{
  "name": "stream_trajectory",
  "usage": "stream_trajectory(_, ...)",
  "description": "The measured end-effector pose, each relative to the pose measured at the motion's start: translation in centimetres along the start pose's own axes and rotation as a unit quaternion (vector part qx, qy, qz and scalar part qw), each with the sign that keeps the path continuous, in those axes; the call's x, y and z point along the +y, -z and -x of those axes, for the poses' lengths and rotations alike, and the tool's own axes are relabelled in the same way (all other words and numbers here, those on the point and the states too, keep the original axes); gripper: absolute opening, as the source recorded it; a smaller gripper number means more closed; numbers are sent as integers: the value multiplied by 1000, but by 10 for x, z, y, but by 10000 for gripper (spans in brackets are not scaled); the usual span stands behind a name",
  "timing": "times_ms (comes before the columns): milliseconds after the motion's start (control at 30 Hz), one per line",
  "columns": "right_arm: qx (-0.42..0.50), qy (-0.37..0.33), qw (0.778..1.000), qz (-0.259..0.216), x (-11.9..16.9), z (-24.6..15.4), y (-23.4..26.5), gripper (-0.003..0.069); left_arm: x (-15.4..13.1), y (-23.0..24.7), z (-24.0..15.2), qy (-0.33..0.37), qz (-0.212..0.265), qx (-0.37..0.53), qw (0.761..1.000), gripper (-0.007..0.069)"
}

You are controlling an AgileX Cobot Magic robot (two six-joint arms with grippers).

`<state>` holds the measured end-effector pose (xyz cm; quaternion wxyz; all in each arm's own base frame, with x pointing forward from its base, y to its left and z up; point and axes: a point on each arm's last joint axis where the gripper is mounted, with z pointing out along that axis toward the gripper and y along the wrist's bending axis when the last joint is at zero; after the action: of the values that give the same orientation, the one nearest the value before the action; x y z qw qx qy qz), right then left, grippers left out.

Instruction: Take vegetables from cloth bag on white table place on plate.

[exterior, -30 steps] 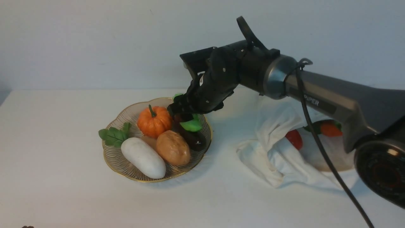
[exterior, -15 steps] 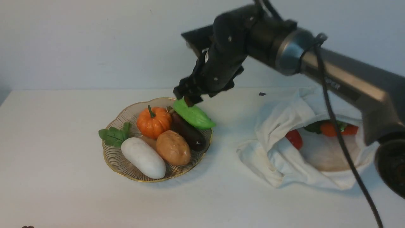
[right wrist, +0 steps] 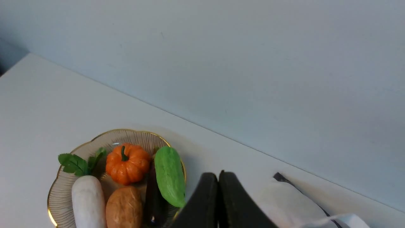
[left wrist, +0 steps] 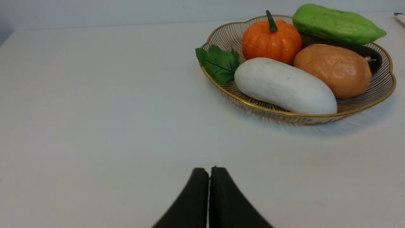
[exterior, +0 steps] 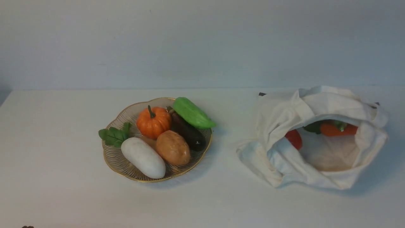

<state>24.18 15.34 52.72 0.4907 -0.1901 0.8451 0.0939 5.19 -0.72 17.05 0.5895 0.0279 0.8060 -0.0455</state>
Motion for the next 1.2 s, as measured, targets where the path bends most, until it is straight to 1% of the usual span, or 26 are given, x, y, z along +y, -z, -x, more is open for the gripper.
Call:
stream_trajectory(33, -4, -2, 1000, -2, -4, -7, 15, -15, 0, 0, 0, 0, 0, 0, 1000, -8)
stream_trajectory(67, 0, -2, 1000, -2, -4, -10, 15, -15, 0, 0, 0, 0, 0, 0, 1000, -8)
stream_trajectory(100, -10, -8, 1000, -2, -9, -23, 36, -15, 0, 0, 0, 0, 0, 0, 1000, -8)
stream_trajectory(133, -16, -10, 1000, -2, -10, -23, 41, -15, 0, 0, 0, 0, 0, 0, 1000, -8)
stream_trajectory(167, -30, -13, 999, 1, -14, -43, 57, -15, 0, 0, 0, 0, 0, 0, 1000, -8)
stream_trajectory(200, -43, -15, 999, 3, -17, -50, 69, -15, 0, 0, 0, 0, 0, 0, 1000, -8)
stream_trajectory(367, -110, -22, 994, 14, -27, -121, 103, -15, 0, 0, 0, 0, 0, 0, 1000, -8)
stream_trajectory(400, -138, -28, 990, 21, -29, -134, 110, -15, 0, 0, 0, 0, 0, 0, 1000, -8)
stream_trajectory(500, -197, -33, 979, 38, -33, -192, 121, -15, 0, 0, 0, 0, 0, 0, 1000, -8)
stream_trajectory(667, -286, -28, 956, 56, -36, -257, 126, -15, 0, 0, 0, 0, 0, 0, 1000, -8)
stream_trajectory(767, -316, -31, 946, 68, -35, -276, 125, -15, 0, 0, 0, 0, 0, 0, 1000, -8)
stream_trajectory(800, -328, -32, 940, 86, -35, -285, 125, -15, 0, 0, 0, 0, 0, 0, 1000, -8)
stream_trajectory(867, -336, -42, 937, 83, -34, -296, 121, -15, 0, 0, 0, 0, 0, 0, 1000, -8)
stream_trajectory(1067, -320, -48, 942, 86, -33, -313, 111, -15, 0, 0, 0, 0, 0, 0, 1000, -8)
stream_trajectory(1200, -316, -48, 944, 87, -32, -315, 107, -15, 0, 0, 0, 0, 0, 0, 1000, -8)
